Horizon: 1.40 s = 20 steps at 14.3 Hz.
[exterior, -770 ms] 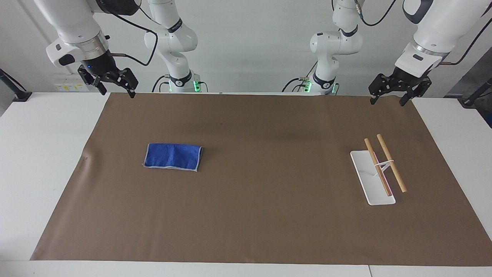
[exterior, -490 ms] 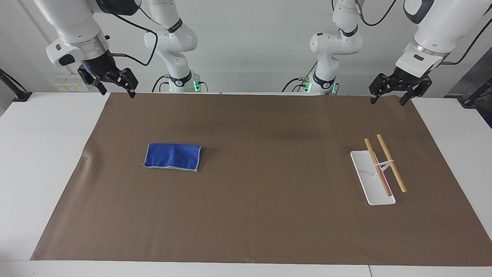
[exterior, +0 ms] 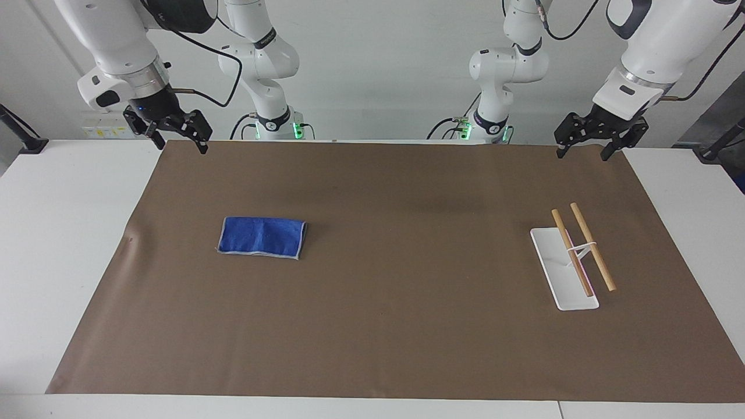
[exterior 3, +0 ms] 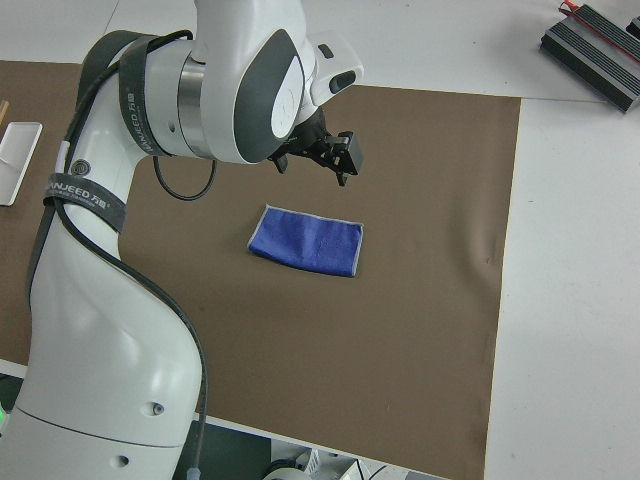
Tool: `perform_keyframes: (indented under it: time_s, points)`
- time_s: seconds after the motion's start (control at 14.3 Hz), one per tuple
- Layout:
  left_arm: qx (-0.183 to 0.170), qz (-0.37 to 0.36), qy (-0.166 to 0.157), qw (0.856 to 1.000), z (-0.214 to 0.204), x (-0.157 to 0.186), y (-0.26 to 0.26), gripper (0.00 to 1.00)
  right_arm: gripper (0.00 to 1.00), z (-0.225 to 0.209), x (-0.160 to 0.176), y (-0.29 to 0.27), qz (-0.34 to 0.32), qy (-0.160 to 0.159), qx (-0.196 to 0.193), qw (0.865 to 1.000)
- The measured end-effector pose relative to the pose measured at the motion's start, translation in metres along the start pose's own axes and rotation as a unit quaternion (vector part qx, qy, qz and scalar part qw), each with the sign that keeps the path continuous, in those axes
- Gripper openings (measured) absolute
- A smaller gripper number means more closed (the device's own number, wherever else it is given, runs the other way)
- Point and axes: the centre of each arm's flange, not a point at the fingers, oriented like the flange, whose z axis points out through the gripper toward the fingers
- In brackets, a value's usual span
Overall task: Right arm passes towel to left arm to hang
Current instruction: 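Reach the right gripper down to the blue towel's edge, then lower the right gripper onto the towel edge and close it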
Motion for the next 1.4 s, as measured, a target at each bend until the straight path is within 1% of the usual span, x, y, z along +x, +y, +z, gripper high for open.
perform_keyframes:
  time_s: [0.21,0.35,0.49,0.63,0.77,0.98,1.12,1.4]
  points:
    - [0.0,0.001,0.0,1.0,0.0,0.0,0.001,1.0,1.0,0.02,0.005,-0.011,-0.011,0.027,0.003,1.0]
    - [0.0,0.001,0.0,1.0,0.0,0.0,0.002,1.0,1.0,0.049,0.009,-0.035,-0.033,0.04,0.004,0.999]
    - [0.0,0.002,-0.001,1.0,0.001,0.0,0.002,1.0,1.0,0.08,0.011,-0.057,-0.052,0.046,0.005,0.998]
    - [0.0,0.002,-0.002,1.0,0.001,0.0,0.002,1.0,1.0,0.108,0.016,-0.063,-0.057,0.042,0.004,0.997]
    - [0.0,0.002,-0.002,1.0,0.001,0.0,0.002,1.0,1.0,0.141,0.022,-0.064,-0.067,0.046,0.003,0.997]
    - [0.0,0.002,-0.002,1.0,0.001,0.0,0.002,1.0,1.0,0.195,0.02,-0.065,-0.071,0.045,0.002,0.996]
    - [0.0,0.002,-0.003,1.0,0.001,0.0,0.002,1.0,1.0,0.21,0.016,-0.064,-0.073,0.042,0.001,0.996]
    - [0.0,0.002,-0.003,1.0,0.002,0.0,0.002,1.0,1.0,0.218,0.014,-0.064,-0.073,0.034,0.0,0.997]
